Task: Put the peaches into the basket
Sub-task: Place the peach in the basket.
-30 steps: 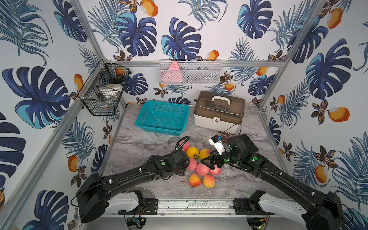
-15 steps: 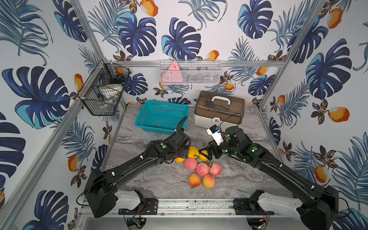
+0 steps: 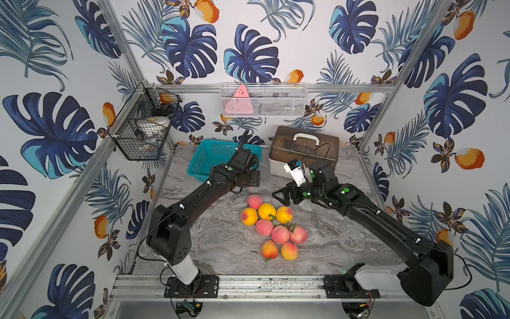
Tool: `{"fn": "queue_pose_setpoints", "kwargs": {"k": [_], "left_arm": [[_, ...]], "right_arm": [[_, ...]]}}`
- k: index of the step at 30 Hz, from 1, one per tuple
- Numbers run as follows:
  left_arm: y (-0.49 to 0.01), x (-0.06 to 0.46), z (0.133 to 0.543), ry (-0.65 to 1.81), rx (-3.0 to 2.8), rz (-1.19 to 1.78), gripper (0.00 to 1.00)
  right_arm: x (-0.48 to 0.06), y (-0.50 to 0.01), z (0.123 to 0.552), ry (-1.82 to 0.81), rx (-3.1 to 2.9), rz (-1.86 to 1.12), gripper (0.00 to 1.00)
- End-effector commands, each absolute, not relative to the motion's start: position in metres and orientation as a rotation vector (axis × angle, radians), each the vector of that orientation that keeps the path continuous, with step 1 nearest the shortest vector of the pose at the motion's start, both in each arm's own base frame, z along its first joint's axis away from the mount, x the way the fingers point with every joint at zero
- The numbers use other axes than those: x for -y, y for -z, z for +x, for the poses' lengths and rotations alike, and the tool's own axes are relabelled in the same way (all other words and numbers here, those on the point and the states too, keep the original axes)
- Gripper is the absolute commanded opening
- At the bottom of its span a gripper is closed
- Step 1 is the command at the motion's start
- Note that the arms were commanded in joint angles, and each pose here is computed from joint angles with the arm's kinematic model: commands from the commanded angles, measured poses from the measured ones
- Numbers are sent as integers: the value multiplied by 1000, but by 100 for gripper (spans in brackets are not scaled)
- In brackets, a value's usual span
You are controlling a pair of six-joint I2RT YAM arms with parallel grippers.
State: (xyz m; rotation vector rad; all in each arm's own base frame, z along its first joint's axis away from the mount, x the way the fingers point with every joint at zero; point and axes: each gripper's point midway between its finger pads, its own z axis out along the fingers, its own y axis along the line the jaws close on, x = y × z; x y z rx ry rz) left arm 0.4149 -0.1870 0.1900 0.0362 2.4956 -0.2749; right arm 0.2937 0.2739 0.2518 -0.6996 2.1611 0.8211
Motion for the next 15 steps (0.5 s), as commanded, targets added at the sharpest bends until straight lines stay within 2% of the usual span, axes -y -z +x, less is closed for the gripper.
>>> {"fn": "queue_pose_setpoints", "kwargs": {"k": [1, 15], "left_arm": [[-196, 181, 436, 280, -2466, 27, 57], [-171, 120, 511, 154, -2452, -121, 58]], "right_arm": [[-281, -267, 305, -843, -2108, -673, 100], [-283, -272, 322, -806, -2058, -682, 100]]}}
